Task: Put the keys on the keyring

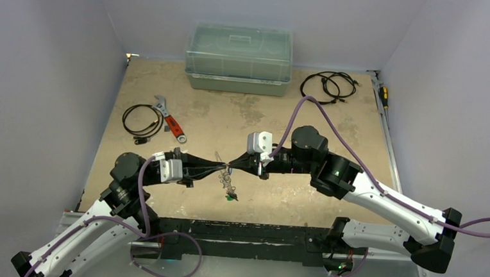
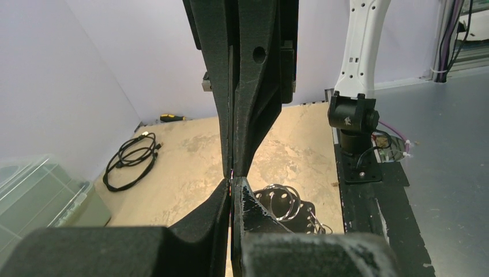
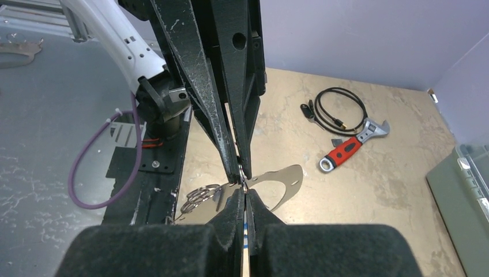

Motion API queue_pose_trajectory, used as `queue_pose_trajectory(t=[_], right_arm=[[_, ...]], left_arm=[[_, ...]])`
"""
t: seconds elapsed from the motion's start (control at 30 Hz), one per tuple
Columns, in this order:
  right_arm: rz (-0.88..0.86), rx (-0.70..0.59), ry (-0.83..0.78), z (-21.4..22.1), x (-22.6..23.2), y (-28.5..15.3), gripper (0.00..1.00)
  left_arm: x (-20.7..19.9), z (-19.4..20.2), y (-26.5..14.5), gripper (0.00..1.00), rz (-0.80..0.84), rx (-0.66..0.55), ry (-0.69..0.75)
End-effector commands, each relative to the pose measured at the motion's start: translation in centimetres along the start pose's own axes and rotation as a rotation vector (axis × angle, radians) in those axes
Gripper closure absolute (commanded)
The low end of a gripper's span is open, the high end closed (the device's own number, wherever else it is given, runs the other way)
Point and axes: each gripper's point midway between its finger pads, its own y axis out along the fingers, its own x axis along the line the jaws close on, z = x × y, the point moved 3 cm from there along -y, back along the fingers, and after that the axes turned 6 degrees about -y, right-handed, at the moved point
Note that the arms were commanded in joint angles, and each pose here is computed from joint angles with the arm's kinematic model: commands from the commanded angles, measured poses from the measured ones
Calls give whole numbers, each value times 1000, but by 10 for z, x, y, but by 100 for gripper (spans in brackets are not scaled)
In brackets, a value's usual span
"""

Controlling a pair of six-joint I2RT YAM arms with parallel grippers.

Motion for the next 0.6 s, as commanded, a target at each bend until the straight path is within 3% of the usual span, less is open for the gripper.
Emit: queue_pose_trajectory(t=[0.0, 0.57], right_arm=[[27, -47, -23, -12, -2, -4, 100], [28, -114, -28, -22, 1, -9, 100]], left_arm=[[-2, -28, 0, 100, 12, -115, 32], [-8, -54, -5, 100, 10, -349, -86]])
